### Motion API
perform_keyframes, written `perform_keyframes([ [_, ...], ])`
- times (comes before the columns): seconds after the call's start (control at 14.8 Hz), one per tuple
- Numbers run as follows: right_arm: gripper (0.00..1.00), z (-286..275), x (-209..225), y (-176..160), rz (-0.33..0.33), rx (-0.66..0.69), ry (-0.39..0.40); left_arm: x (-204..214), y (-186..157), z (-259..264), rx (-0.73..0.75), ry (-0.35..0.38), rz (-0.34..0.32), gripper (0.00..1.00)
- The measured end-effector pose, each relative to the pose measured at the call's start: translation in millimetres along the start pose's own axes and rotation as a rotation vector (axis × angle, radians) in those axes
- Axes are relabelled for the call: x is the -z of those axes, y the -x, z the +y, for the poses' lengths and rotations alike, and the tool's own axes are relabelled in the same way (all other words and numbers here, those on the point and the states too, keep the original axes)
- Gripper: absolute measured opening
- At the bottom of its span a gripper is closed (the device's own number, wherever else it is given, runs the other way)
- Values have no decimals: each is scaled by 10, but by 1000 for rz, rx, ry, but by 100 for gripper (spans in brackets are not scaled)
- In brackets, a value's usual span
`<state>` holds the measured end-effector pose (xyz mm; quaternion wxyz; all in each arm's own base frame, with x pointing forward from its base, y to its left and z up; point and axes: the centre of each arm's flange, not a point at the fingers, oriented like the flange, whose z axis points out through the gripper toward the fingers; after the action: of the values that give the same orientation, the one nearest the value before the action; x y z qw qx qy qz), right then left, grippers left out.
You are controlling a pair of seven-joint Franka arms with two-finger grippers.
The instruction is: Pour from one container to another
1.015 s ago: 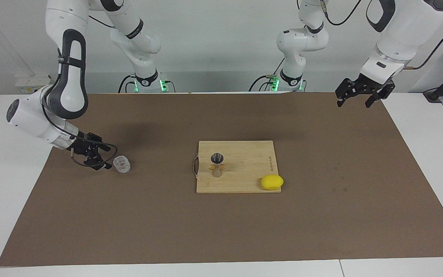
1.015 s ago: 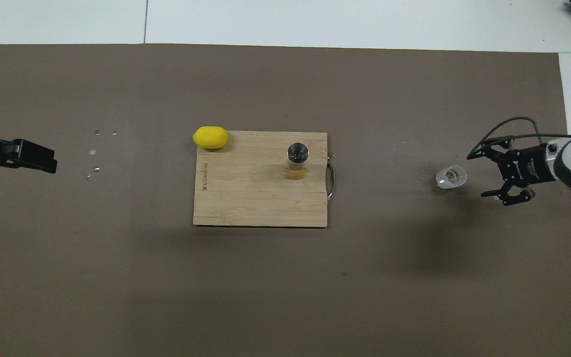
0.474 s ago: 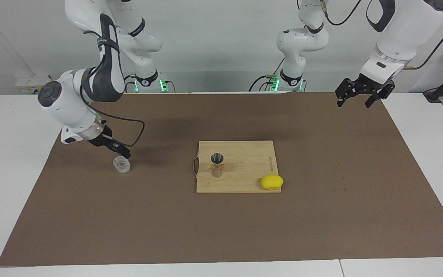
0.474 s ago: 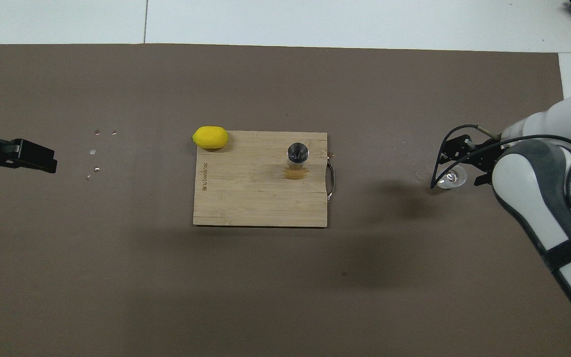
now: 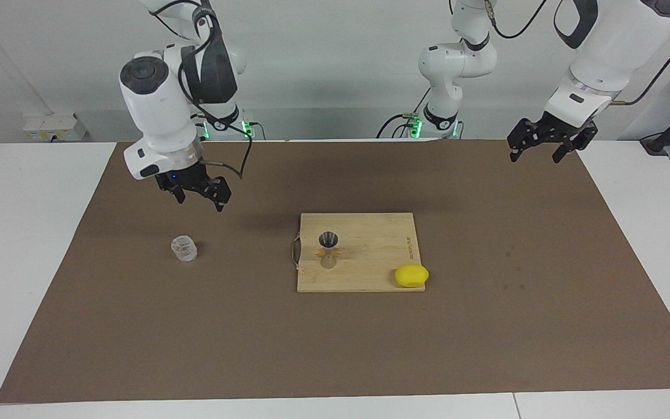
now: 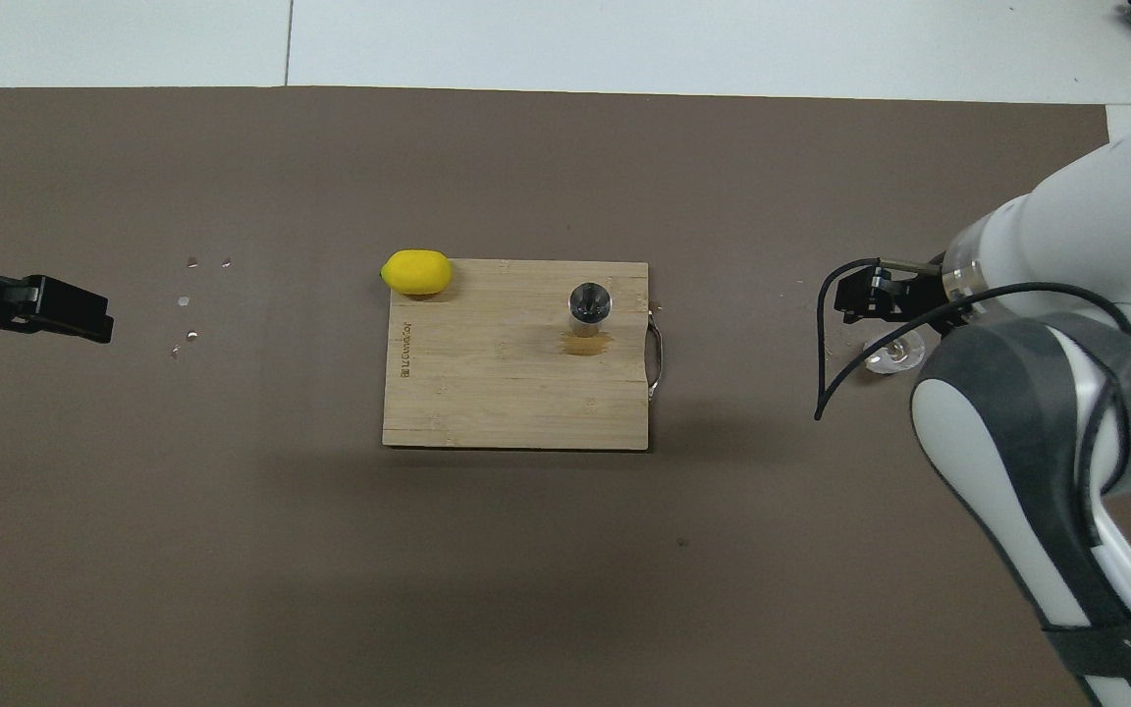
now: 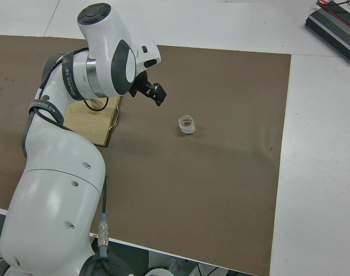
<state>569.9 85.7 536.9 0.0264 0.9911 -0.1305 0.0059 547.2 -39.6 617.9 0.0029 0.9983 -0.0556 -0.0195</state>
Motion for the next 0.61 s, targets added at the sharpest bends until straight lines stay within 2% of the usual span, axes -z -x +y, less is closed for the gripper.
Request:
perform_keyframes([
  [0.2,100,125,444,18,-8,-11,36,0,0,0,0,0,0,100],
  [0.41,100,189,625,60,-39,30,50,0,0,0,0,0,0,100],
  [0.61,100,258,753,85,-43,90,47,0,0,0,0,0,0,100],
])
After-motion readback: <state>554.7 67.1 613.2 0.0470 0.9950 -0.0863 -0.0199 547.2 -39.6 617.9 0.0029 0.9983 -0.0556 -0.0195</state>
